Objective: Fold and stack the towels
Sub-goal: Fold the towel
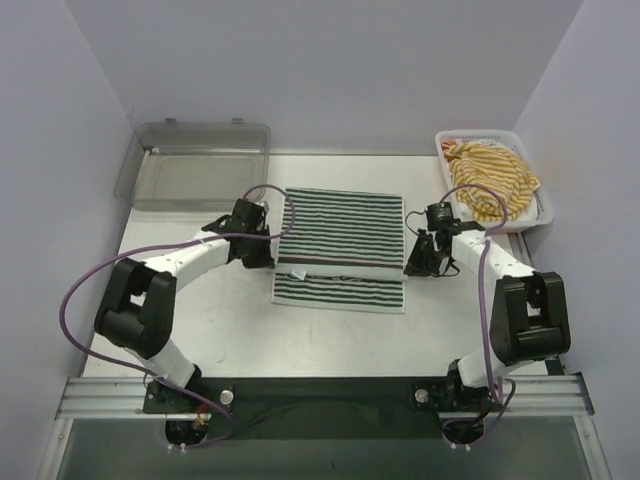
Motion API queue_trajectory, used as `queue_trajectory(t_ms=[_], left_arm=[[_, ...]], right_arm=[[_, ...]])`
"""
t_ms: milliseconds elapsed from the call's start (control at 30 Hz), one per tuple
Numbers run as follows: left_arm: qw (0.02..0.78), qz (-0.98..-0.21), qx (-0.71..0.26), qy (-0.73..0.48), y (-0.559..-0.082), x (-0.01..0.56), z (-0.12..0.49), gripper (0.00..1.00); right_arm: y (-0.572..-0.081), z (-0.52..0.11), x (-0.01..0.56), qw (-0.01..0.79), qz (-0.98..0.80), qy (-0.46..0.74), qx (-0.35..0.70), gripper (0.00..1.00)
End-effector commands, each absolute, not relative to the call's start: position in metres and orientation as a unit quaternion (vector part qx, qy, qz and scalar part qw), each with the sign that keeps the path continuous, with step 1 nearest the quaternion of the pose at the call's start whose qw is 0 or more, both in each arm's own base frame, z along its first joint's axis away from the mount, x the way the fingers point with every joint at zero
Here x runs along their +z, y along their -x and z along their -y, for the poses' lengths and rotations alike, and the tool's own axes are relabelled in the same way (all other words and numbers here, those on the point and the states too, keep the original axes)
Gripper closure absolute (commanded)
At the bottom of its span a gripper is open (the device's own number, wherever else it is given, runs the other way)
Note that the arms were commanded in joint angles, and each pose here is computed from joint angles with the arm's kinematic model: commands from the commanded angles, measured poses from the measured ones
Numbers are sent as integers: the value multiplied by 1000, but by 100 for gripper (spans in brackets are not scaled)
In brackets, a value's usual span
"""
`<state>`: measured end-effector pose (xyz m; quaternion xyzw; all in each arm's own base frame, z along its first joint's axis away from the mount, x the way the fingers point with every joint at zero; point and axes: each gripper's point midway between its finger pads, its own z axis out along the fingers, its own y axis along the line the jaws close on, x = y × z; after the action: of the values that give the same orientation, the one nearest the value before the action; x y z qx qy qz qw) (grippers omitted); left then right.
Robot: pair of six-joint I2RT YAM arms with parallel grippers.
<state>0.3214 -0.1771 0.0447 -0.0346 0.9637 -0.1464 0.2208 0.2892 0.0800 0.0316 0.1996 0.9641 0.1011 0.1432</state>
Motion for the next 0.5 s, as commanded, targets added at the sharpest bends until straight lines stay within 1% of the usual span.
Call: queue_trajectory(t_ms=[0, 267, 400, 467], left_arm=[[288, -949, -129, 22, -342, 99, 163, 100], [341, -930, -132, 20, -342, 156, 156, 100], [344, -929, -136, 27, -331, 159, 152, 100], [335, -932, -134, 33, -323, 150, 149, 100]], right_arm=[[-299, -54, 72, 203, -958, -194, 56, 100], [-299, -53, 126, 265, -941, -195, 75, 100], [-291, -54, 131, 267, -940, -195, 83, 100], [-282, -55, 123, 256, -943, -197, 84, 100]])
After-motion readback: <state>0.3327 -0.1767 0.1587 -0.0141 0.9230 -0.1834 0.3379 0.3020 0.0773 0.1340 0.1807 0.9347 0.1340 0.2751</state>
